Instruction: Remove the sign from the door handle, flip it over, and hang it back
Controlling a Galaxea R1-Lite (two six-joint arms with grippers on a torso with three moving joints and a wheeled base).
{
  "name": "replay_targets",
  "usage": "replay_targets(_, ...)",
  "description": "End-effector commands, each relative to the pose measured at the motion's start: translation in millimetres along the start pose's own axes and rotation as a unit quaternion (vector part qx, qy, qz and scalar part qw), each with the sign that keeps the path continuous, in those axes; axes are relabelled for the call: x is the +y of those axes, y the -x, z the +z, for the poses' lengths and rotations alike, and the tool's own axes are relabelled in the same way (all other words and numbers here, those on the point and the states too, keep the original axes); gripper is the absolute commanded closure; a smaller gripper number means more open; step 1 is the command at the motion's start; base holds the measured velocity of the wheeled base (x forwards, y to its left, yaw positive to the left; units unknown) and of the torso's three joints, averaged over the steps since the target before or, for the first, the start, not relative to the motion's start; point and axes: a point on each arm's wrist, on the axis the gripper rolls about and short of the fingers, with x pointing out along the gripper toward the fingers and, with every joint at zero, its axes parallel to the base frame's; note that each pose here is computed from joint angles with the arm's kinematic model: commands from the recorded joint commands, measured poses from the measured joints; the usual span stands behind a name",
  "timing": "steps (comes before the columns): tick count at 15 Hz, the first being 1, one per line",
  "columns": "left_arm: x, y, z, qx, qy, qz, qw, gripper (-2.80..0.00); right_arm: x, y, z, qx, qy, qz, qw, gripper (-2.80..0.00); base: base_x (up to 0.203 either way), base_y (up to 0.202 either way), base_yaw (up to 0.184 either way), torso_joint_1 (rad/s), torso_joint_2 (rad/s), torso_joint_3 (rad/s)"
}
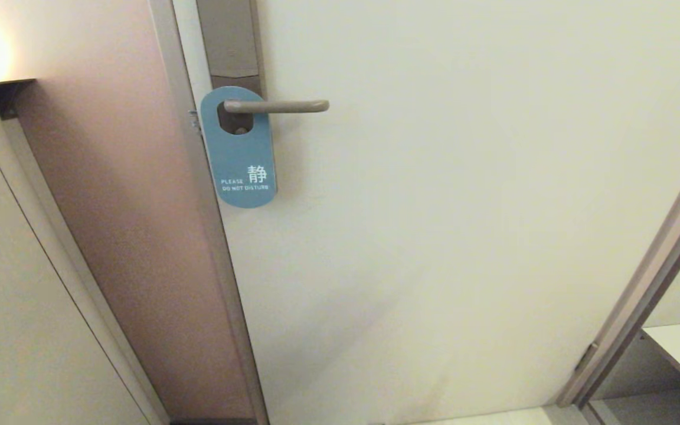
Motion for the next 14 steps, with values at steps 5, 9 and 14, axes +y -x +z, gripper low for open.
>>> replay_targets(5, 0.0, 0, 0, 0.001, 0.0, 0.0, 1.0, 0.0, -6, 76, -35, -0.026, -0.026, 0.021, 0.999, 0.0, 0.0, 0.0, 0.0, 0.0, 0.0, 0.0)
replay_targets(9, 0.0, 0, 0, 0.001, 0.0, 0.0, 1.0, 0.0, -6, 99, -62, 0.028, -0.027, 0.027, 0.999, 0.0, 0.0, 0.0, 0.0, 0.0, 0.0, 0.0)
replay_targets(14, 0.0, 0, 0, 0.001, 0.0, 0.0, 1.0, 0.0, -7, 114, -80, 0.052, -0.022, 0.044, 0.997, 0.0, 0.0, 0.0, 0.0, 0.0, 0.0, 0.0)
